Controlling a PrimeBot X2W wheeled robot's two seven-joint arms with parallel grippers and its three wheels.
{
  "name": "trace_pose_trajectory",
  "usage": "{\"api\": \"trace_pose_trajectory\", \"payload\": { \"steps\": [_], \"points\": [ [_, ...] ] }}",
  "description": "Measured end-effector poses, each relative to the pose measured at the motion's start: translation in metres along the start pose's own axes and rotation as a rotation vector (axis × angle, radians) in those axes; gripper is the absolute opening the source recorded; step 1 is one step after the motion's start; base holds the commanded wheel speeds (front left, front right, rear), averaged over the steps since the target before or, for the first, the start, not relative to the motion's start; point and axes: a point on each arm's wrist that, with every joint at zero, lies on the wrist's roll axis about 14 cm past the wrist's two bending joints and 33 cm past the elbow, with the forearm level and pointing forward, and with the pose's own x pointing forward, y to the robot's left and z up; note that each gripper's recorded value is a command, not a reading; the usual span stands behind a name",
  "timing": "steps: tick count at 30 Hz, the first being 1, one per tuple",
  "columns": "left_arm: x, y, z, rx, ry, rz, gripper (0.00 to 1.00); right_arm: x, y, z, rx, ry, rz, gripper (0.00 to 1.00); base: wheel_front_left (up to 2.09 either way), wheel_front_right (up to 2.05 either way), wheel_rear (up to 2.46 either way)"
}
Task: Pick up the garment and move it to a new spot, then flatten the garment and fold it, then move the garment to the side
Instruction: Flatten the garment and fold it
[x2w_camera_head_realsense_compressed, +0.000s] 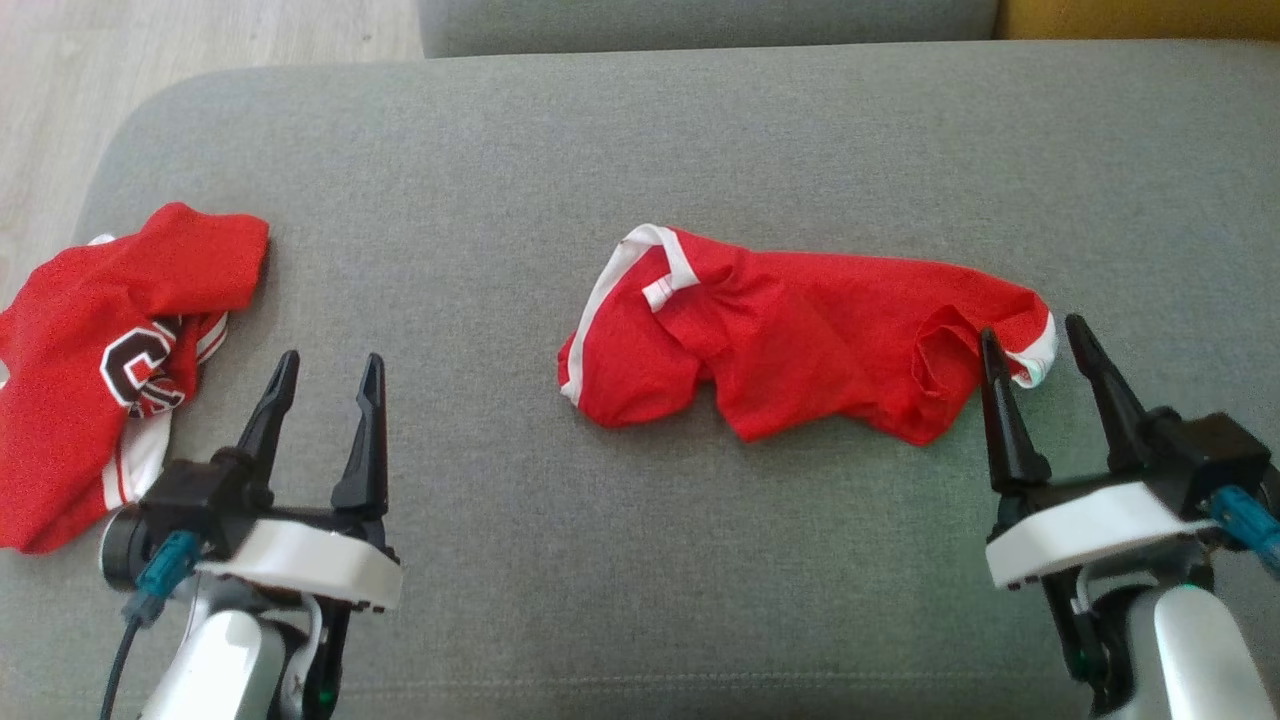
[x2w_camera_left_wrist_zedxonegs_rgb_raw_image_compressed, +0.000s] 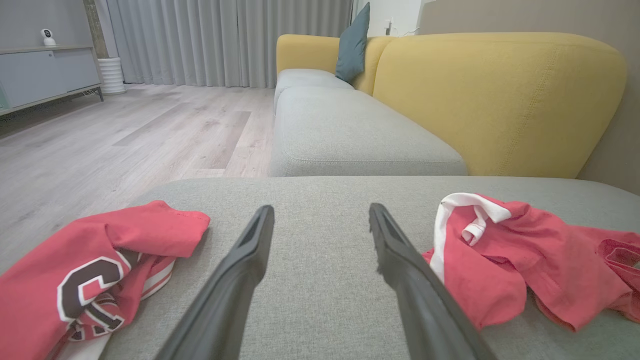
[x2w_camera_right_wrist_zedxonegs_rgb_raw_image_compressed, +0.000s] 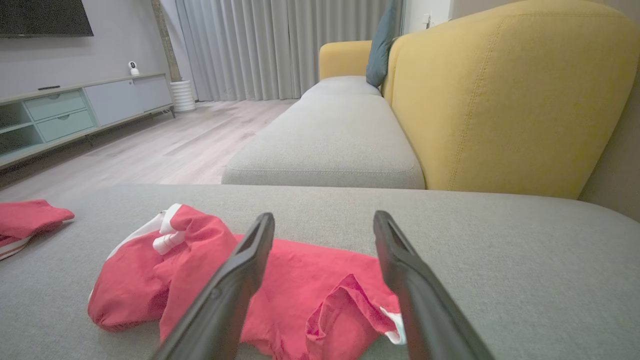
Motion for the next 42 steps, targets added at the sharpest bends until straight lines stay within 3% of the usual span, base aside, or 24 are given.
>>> {"api": "trace_pose_trajectory", "payload": {
  "steps": [22,30,40,41,42],
  "points": [
    [0.005,0.000,-0.008,0.021,0.016,-0.012,1.00,0.006,0.017,-0.016,-0.005,0.057,0.051,1.00,0.00,0.00,0.00],
    [0.023,0.003,-0.012,0.011,0.014,-0.009,1.00,0.037,0.090,-0.060,-0.052,0.270,0.285,1.00,0.00,0.00,0.00],
    [0.030,0.008,-0.024,-0.002,0.040,0.007,1.00,0.065,0.105,-0.104,-0.258,0.479,0.367,1.00,0.00,0.00,0.00],
    [0.030,0.008,-0.025,0.002,0.043,0.007,1.00,0.066,0.104,-0.108,-0.269,0.500,0.363,0.61,0.00,0.00,0.00],
    [0.030,0.008,-0.026,0.000,0.044,0.009,1.00,0.066,0.102,-0.112,-0.278,0.520,0.361,0.33,0.00,0.00,0.00]
  ]
}}
